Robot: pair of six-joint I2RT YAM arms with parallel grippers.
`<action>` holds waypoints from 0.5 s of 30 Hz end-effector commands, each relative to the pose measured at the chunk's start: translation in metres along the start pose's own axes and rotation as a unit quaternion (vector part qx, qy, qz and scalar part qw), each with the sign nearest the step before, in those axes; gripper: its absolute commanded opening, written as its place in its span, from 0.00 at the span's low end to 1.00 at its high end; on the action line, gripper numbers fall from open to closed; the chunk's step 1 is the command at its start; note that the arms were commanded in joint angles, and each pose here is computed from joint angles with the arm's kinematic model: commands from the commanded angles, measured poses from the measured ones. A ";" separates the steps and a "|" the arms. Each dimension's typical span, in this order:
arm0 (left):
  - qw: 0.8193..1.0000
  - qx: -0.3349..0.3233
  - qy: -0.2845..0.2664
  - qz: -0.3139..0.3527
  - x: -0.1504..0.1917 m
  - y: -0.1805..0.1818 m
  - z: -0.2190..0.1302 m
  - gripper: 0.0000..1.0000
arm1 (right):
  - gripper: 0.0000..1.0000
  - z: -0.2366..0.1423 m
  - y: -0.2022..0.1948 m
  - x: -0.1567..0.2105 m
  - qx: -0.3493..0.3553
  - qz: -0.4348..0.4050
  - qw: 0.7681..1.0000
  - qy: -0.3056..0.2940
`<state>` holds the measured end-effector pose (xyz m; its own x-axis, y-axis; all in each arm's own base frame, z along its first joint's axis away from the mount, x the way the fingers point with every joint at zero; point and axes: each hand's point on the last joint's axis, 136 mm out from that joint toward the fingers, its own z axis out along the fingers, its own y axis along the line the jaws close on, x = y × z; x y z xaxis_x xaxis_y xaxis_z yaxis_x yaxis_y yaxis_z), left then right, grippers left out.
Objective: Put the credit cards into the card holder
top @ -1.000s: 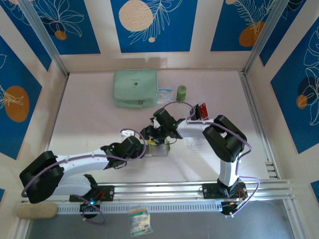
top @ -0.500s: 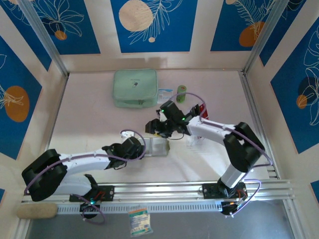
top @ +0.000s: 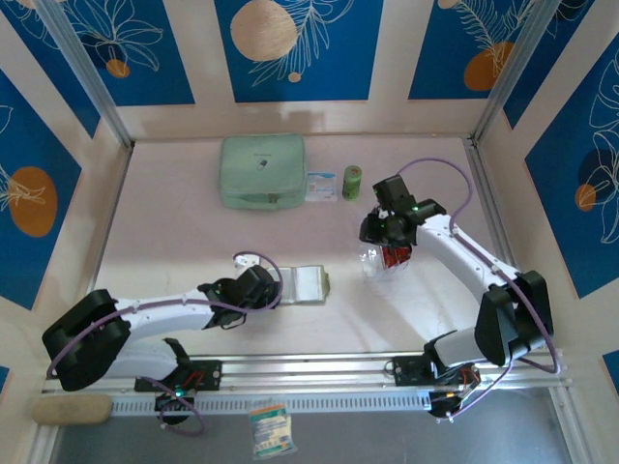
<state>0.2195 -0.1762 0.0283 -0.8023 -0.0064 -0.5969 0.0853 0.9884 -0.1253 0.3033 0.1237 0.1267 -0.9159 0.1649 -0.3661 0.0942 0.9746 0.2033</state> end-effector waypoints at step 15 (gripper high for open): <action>1.000 -0.014 0.007 0.000 0.006 0.008 0.003 0.97 | 0.32 -0.005 -0.052 0.001 0.115 -0.038 0.993 0.008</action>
<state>0.2195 -0.1762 0.0282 -0.8024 -0.0062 -0.5967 0.0853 0.9885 -0.1250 0.2947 0.0785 0.1214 -0.9242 0.1085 -0.3661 0.1170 0.9931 -0.0010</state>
